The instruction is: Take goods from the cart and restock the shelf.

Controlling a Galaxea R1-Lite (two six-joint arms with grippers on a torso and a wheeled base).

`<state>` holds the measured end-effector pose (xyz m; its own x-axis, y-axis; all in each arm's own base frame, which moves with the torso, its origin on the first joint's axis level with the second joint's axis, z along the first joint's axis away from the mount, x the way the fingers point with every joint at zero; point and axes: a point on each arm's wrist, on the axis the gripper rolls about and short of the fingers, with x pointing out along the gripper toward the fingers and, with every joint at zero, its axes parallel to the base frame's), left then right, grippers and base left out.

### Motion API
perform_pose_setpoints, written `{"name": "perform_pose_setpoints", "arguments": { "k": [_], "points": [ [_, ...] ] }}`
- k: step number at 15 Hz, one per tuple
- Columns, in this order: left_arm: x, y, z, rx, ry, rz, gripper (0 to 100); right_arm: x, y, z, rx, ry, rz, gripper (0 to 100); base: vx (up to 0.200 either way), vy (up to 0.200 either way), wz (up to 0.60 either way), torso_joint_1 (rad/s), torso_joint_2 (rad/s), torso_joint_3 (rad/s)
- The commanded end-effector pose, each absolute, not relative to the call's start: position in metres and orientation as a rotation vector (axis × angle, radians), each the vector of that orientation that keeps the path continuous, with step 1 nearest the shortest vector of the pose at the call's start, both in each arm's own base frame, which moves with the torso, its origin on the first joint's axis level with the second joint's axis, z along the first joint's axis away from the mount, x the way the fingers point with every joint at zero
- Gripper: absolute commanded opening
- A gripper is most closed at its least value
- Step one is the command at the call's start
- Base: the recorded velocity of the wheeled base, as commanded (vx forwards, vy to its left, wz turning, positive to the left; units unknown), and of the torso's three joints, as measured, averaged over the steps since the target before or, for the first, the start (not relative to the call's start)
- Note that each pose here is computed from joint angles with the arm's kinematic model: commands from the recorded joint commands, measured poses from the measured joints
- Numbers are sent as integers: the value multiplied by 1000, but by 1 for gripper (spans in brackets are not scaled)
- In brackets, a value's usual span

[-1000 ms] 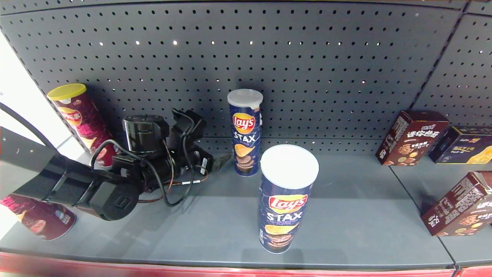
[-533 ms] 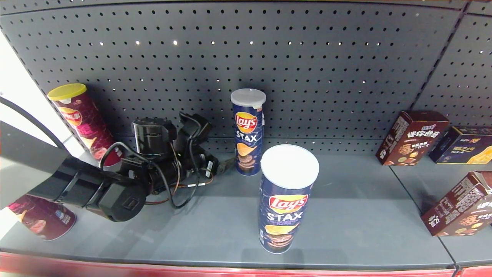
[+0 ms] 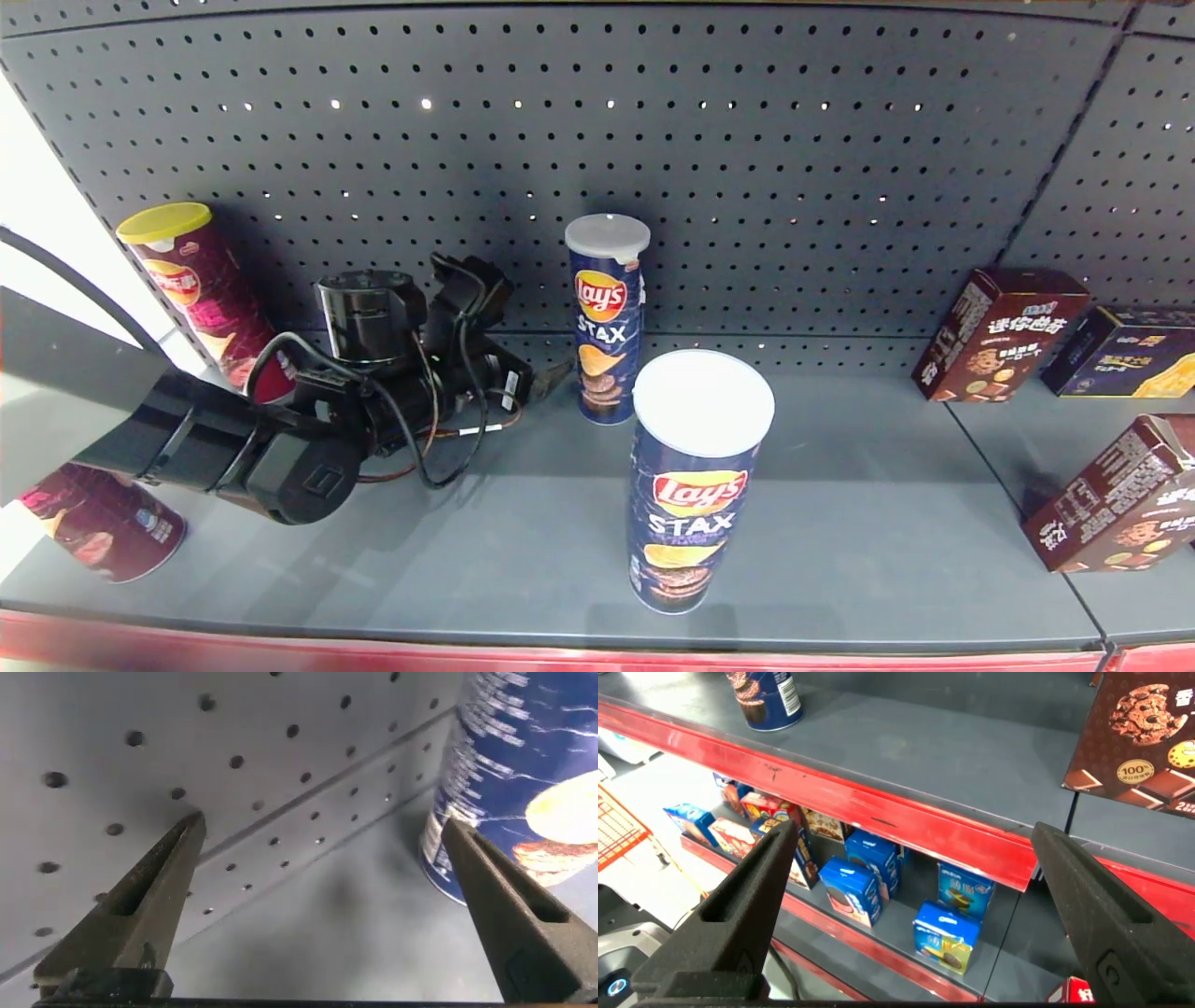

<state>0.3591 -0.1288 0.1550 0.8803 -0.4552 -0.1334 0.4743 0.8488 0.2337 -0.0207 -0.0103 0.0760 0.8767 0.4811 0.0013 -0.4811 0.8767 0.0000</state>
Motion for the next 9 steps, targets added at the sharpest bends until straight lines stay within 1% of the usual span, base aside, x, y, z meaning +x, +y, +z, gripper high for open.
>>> {"name": "perform_pose_setpoints", "arguments": {
  "k": [1, 3, 4, 9],
  "points": [
    [363, -129, 150, 267, 83, -480, 100, -21, -10, 76, 0, 0, 503, 100, 0, 0, 0, 0, 0, 0],
    [363, -131, 147, 268, 93, -487, 100, -21, -10, 76, 0, 0, 503, 100, 0, 0, 0, 0, 0, 0],
    [364, -133, 142, 270, 106, -491, 100, -21, -10, 76, -2, 0, 503, 100, 0, 0, 0, 0, 0, 0],
    [364, -138, 134, 273, 129, -499, 100, -21, -10, 76, 0, 0, 503, 100, 0, 0, 0, 0, 0, 0]
  ]
}}
